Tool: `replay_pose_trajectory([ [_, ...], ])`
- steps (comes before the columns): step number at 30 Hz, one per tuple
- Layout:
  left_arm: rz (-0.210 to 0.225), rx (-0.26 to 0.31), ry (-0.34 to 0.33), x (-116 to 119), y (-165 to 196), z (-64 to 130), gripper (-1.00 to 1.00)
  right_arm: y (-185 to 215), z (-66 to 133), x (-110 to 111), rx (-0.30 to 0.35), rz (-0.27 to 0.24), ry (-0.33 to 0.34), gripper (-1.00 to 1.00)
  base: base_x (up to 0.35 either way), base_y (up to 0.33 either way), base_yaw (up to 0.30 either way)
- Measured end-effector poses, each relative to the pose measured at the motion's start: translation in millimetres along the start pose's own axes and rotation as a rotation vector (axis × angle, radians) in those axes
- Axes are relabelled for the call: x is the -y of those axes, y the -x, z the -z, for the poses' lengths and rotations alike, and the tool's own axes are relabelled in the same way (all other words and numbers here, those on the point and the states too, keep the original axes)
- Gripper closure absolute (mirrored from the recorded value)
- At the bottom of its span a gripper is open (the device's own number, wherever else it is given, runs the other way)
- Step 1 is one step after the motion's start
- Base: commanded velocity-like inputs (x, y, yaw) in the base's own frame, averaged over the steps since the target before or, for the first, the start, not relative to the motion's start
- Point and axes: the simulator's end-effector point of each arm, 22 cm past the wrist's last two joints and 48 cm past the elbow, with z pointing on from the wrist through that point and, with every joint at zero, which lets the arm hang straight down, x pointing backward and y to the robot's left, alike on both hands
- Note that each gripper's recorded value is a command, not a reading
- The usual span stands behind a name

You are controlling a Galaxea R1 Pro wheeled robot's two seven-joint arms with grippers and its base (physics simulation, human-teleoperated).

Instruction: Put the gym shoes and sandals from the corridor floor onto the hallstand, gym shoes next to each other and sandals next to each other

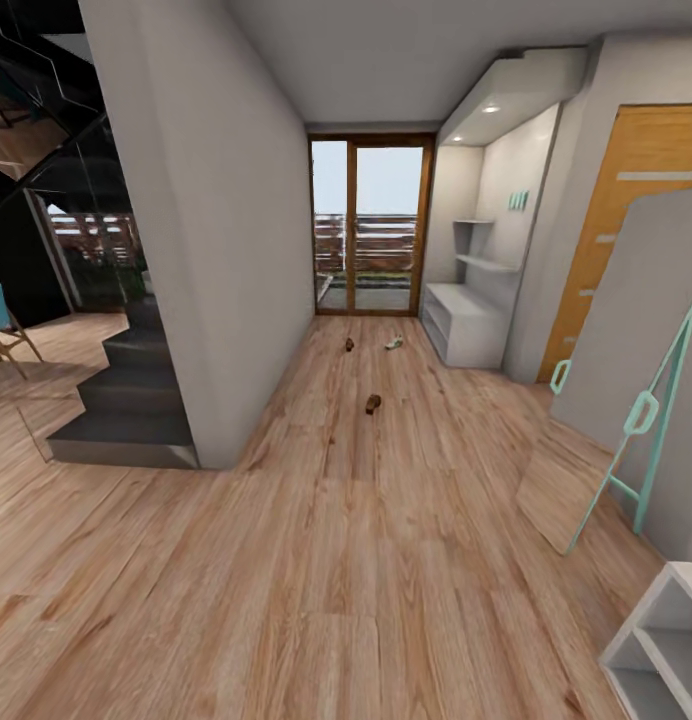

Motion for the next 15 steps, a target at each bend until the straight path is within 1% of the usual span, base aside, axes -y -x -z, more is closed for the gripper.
replay_pose_trajectory([
  [15,0.0,0.0,0.0,0.1,0.0,0.0,-1.0,0.0,0.0,-0.4,0.0,0.001,0.001,-1.0,0.338,0.0,0.0],
])
